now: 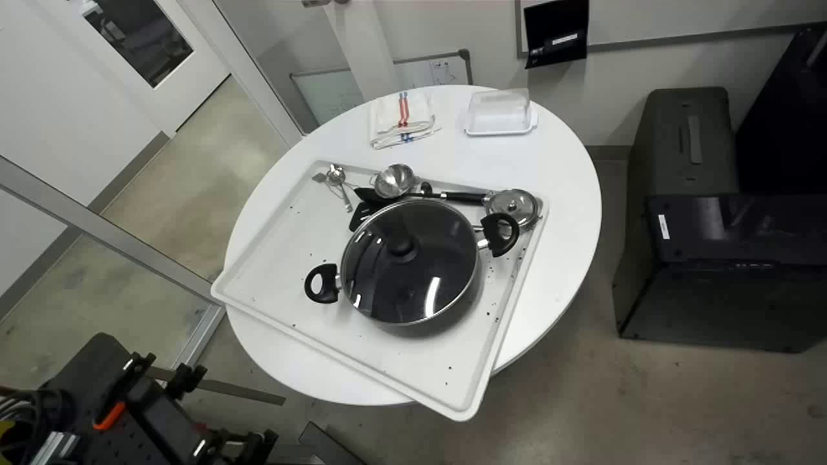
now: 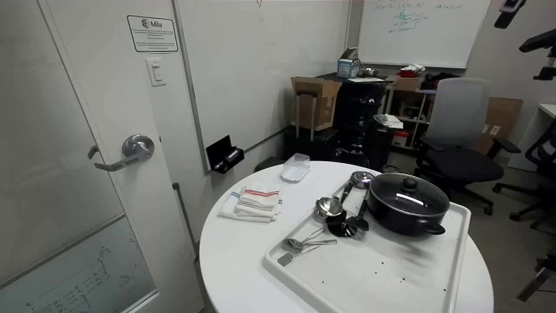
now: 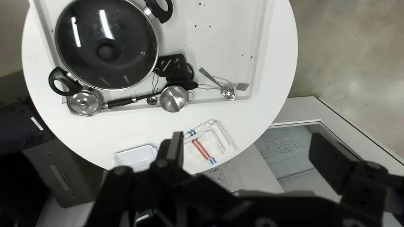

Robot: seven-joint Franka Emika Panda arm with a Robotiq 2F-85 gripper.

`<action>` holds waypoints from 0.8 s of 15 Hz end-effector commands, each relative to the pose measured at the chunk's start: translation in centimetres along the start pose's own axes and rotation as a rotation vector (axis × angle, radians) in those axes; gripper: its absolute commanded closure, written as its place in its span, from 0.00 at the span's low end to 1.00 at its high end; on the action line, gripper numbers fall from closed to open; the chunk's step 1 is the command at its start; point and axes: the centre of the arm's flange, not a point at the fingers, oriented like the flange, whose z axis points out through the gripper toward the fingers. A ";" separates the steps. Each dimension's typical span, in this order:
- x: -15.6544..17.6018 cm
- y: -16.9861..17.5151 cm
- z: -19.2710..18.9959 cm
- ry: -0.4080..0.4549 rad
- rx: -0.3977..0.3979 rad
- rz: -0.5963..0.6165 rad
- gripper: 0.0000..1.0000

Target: Remove the lid from the pot

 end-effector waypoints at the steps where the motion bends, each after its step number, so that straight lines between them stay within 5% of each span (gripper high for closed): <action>1: 0.0 0.0 0.0 0.000 0.000 0.000 0.00; 12: 2.1 1.5 3.8 -0.020 -0.058 0.057 0.00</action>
